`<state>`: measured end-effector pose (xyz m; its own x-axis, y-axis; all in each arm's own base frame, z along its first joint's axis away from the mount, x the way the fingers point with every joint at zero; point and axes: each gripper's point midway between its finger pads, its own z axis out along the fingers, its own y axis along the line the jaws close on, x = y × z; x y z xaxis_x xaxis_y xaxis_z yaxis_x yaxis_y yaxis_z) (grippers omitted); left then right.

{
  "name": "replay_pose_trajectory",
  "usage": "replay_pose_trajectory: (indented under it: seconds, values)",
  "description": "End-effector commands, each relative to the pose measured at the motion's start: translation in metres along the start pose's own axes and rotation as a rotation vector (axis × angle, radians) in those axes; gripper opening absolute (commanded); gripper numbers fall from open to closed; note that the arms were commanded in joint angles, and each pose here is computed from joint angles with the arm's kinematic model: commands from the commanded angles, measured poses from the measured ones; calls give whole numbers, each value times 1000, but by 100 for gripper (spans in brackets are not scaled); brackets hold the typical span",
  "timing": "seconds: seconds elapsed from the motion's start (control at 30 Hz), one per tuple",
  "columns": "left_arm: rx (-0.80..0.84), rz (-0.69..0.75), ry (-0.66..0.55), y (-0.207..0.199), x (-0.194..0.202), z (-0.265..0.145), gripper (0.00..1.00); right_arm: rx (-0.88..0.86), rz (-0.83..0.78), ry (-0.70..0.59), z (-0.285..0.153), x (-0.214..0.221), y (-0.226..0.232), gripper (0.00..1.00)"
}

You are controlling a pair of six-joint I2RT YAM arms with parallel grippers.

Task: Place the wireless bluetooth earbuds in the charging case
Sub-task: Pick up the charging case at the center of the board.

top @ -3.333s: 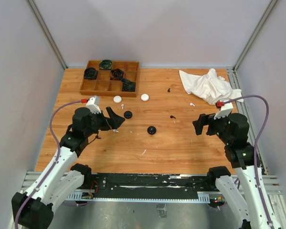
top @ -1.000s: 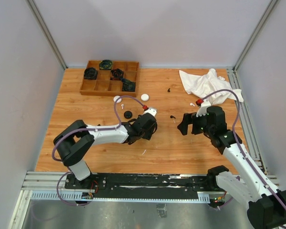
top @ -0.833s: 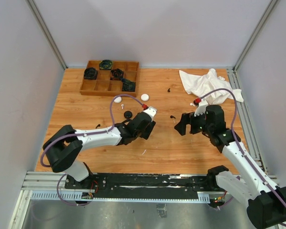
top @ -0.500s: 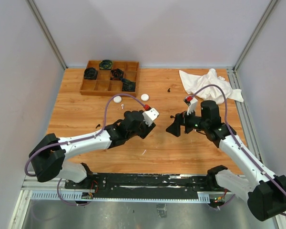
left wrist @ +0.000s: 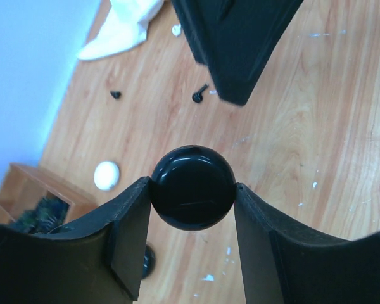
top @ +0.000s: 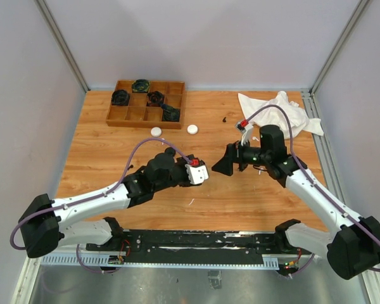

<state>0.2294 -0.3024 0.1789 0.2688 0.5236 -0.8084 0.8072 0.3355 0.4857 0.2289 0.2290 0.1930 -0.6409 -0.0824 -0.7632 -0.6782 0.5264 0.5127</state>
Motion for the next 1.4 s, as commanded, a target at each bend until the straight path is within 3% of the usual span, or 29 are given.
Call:
replay_pose_trajectory:
  seconds: [0.0,0.53,0.67,1.07,1.2,1.37]
  values:
    - [15,190,-129,6,-31,-4,36,-112,13,-14,8,-18,31,94]
    - [93,322,-168,1,-51,-9,36,-218,-12,88,29,-10,62,70]
    - [120,349,-168,-4,-51,-9,36,-242,-15,114,32,-6,65,56]
    - [167,367,-162,-15,-49,-9,39,-269,-77,143,28,0,68,29]
    - [165,365,-160,-14,-50,-10,48,-277,-89,149,27,2,69,17]
    - [124,287,-148,-8,-51,-13,61,-264,-123,120,23,-5,70,14]
